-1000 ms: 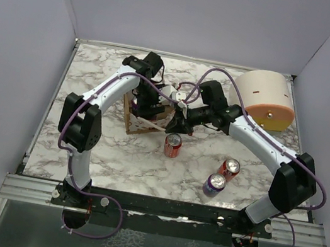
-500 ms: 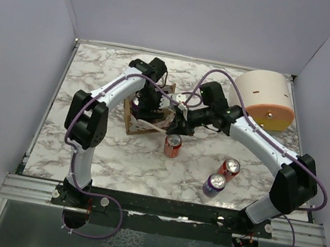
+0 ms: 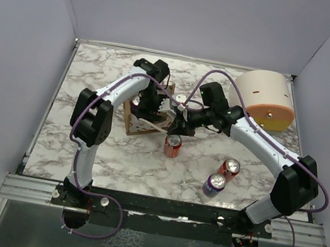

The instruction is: Place the beverage into the canvas bag

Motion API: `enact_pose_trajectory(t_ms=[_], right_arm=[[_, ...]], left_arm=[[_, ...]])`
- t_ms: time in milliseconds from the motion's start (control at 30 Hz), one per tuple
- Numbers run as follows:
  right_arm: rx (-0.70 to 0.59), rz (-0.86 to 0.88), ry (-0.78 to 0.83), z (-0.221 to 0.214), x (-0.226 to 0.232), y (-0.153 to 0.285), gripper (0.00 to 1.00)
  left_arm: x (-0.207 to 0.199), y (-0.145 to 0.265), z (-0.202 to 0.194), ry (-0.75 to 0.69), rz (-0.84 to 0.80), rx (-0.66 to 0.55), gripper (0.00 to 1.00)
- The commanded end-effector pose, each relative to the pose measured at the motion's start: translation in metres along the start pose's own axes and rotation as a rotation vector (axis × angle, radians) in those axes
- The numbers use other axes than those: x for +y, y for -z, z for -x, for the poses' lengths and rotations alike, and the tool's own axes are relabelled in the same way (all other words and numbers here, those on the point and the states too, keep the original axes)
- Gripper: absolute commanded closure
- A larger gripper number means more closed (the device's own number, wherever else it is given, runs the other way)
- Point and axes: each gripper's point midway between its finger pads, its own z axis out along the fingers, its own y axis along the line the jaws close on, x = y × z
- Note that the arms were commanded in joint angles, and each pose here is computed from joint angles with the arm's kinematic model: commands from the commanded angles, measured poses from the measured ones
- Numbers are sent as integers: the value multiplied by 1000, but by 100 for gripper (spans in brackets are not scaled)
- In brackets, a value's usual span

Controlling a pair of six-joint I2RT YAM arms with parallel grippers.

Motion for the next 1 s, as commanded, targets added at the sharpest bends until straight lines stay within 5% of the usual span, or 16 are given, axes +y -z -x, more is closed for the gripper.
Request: enact_pose_trajectory(t_ms=[0,267,700,967], right_arm=[[4,-12,31,10,3,7,99],[5,8,17,6,3,4,99],[10,12,11,4,2,2,99],[4,15,16,6,4,3,99]], left_arm=[[-4,8,-2,-72,-27,43,75],[-3,-3,-3,-73,-34,32,65],[5,-13,-3,-26,15,17,30],[10,-13,-3,-11,20,26,23]])
